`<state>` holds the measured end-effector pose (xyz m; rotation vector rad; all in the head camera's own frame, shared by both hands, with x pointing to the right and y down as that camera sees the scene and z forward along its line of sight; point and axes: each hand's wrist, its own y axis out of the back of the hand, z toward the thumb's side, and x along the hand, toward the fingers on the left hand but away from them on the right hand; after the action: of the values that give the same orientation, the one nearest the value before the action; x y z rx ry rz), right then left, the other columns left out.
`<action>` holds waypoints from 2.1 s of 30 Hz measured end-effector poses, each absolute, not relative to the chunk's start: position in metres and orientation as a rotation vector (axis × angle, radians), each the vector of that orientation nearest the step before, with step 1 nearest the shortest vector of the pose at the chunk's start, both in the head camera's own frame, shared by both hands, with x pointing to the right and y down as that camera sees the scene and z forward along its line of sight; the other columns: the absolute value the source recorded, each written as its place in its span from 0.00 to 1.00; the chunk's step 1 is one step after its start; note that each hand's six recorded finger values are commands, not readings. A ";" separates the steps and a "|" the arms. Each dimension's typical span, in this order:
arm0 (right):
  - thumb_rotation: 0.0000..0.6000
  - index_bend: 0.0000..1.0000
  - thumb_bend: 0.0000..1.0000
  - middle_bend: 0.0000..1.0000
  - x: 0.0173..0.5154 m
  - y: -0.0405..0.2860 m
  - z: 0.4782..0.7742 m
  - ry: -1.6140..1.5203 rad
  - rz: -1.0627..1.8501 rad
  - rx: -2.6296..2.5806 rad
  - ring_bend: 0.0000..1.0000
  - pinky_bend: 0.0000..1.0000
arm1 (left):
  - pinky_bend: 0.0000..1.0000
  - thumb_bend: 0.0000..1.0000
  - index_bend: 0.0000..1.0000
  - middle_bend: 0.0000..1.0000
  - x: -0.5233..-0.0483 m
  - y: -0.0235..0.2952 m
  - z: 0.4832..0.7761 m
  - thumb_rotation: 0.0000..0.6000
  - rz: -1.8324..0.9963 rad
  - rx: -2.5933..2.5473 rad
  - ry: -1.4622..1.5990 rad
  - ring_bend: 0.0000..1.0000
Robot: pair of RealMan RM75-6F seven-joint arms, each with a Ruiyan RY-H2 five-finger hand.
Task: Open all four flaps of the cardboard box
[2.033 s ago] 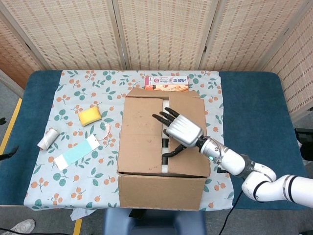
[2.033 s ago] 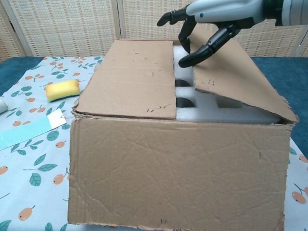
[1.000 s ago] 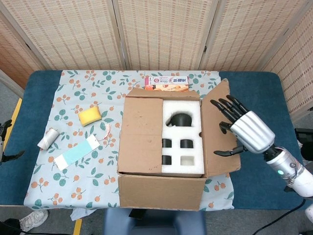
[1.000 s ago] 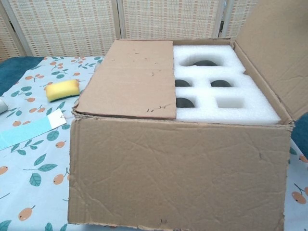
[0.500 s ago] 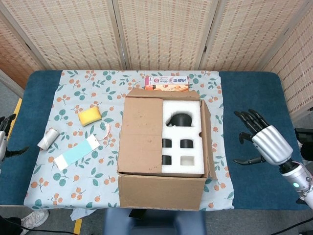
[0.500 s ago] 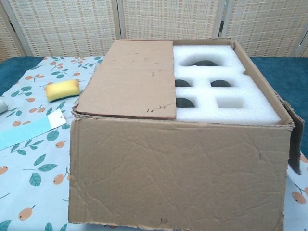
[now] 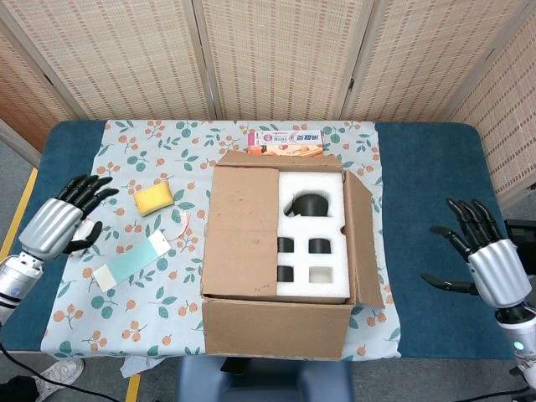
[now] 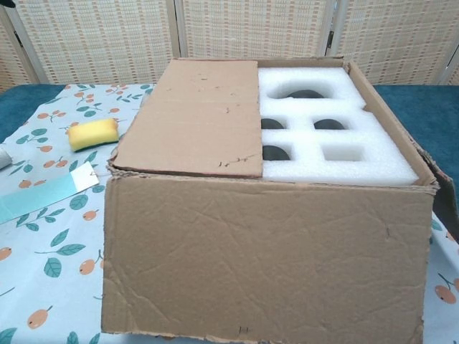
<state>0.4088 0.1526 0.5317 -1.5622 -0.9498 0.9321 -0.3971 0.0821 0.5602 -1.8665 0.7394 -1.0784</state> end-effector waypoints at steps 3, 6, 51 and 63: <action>0.62 0.01 0.16 0.00 0.411 0.157 0.526 -1.002 0.959 -1.557 0.00 0.00 | 0.00 0.67 0.14 0.01 -0.379 0.081 0.560 1.00 -1.041 -1.914 0.701 0.00; 0.62 0.01 0.17 0.00 0.415 0.160 0.519 -1.033 0.983 -1.552 0.00 0.00 | 0.00 0.84 0.21 0.00 -0.361 0.080 0.560 1.00 -1.008 -1.945 0.656 0.00; 0.63 0.13 0.19 0.00 0.530 0.166 0.443 -1.559 1.061 -1.459 0.00 0.00 | 0.00 1.00 0.50 0.00 -0.080 0.064 0.608 1.00 -0.564 -2.148 0.185 0.00; 0.63 0.14 0.21 0.00 0.532 0.162 0.453 -1.535 1.123 -1.511 0.00 0.00 | 0.00 1.00 0.44 0.00 -0.057 0.054 0.621 1.00 -0.566 -2.186 0.175 0.00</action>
<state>0.5322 0.1616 0.4531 -1.5115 -1.5348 1.1227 -0.0570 0.0540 0.6213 -2.1863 0.1747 -0.5663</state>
